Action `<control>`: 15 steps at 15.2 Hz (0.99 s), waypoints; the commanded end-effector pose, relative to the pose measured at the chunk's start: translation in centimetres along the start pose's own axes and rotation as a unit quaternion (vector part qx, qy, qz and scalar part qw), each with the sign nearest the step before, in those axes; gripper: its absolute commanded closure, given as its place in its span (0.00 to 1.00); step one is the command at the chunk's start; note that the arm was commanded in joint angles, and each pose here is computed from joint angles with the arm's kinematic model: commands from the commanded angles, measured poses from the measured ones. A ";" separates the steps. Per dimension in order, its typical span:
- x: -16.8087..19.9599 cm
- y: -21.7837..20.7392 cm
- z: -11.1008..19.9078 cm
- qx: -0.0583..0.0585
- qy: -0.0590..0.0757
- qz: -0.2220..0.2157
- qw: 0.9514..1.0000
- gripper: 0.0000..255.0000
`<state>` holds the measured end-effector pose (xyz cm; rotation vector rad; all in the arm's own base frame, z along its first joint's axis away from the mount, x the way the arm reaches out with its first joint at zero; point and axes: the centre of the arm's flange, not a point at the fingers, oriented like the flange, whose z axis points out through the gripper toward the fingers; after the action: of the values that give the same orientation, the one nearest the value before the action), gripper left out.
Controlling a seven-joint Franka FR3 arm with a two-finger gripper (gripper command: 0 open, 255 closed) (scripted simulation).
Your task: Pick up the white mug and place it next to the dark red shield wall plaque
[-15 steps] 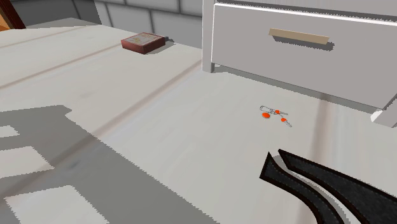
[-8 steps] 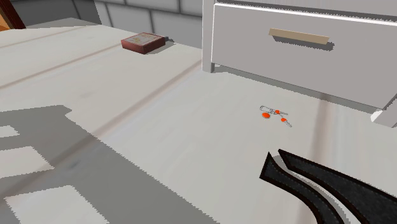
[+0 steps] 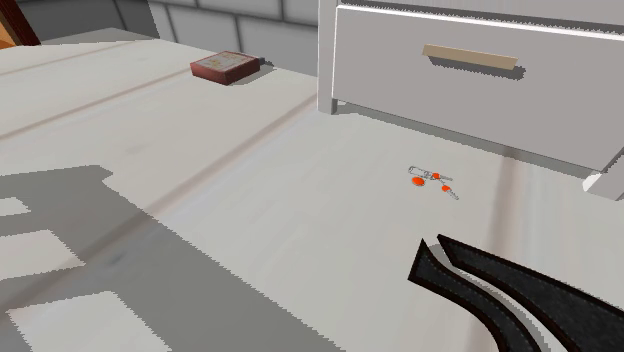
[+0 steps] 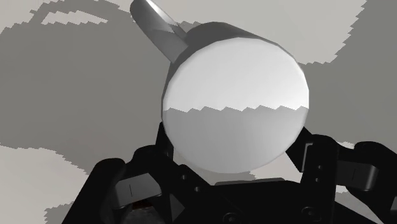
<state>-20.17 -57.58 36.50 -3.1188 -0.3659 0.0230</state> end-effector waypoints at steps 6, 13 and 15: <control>0.0 -0.1 0.3 0.000 0.000 0.000 1.000 1.00; 0.0 -0.1 0.3 0.000 0.000 0.000 1.000 0.00; 0.0 -0.1 -2.3 0.000 0.000 0.000 1.000 0.00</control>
<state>-20.06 -57.52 37.84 -3.1201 -0.3661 0.0234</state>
